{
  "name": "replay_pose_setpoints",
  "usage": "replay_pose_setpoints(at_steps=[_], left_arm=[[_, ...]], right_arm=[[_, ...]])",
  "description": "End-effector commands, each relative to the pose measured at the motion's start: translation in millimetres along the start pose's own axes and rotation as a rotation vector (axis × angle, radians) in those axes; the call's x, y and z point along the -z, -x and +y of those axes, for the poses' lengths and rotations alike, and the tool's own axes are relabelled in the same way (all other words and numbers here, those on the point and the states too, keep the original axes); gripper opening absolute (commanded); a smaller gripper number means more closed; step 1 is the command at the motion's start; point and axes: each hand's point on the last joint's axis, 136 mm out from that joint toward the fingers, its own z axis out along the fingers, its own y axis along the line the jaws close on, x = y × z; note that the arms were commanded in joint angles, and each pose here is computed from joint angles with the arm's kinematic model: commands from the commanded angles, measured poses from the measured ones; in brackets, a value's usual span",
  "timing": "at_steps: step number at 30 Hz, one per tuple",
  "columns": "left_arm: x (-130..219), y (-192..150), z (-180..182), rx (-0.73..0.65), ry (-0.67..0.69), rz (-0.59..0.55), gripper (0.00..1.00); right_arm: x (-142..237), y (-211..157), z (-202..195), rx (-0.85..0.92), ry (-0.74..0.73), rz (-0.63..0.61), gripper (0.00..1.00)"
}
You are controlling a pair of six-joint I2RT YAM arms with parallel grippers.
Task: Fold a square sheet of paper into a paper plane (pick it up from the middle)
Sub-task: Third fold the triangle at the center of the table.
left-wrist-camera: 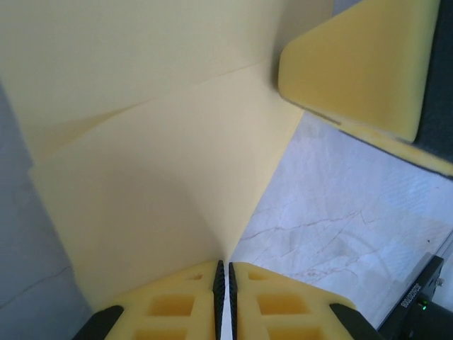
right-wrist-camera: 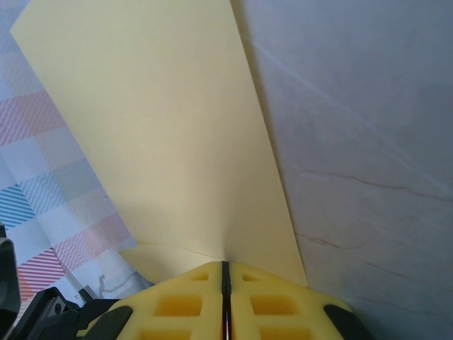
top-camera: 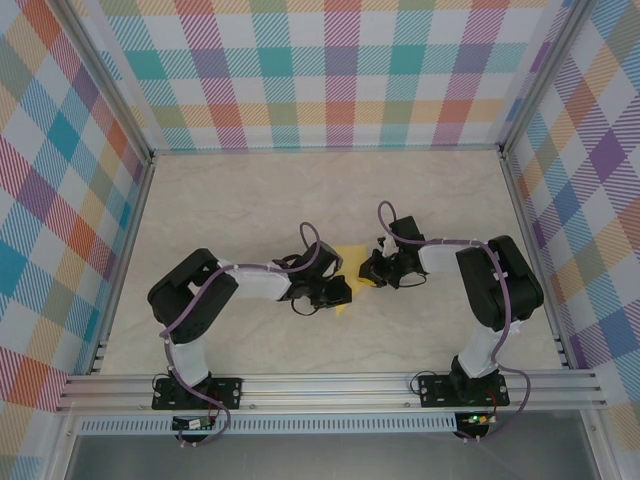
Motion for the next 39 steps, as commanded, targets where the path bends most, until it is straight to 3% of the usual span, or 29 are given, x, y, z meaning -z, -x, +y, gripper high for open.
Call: replay_pose_setpoints(at_steps=[1,20,29,34,39], left_arm=[[7.2,-36.0,30.9,0.029,0.092,0.107,0.13],[37.3,-57.1,34.9,-0.045,0.137,0.162,0.15],[54.3,-13.4,-11.1,-0.050,0.050,-0.018,0.18],[39.1,10.6,-31.7,-0.031,0.003,-0.064,0.18],[17.2,18.8,-23.5,-0.005,0.025,-0.064,0.18]], right_arm=[[-4.3,-8.8,-36.5,-0.053,-0.143,-0.002,0.10],[-3.7,-10.5,-42.9,-0.069,-0.172,-0.001,0.10],[-3.3,-9.9,-38.1,-0.079,-0.149,-0.006,0.12],[-2.9,-7.9,-34.5,-0.074,-0.142,-0.005,0.12],[-2.6,-5.6,-30.7,-0.069,-0.133,-0.006,0.13]])
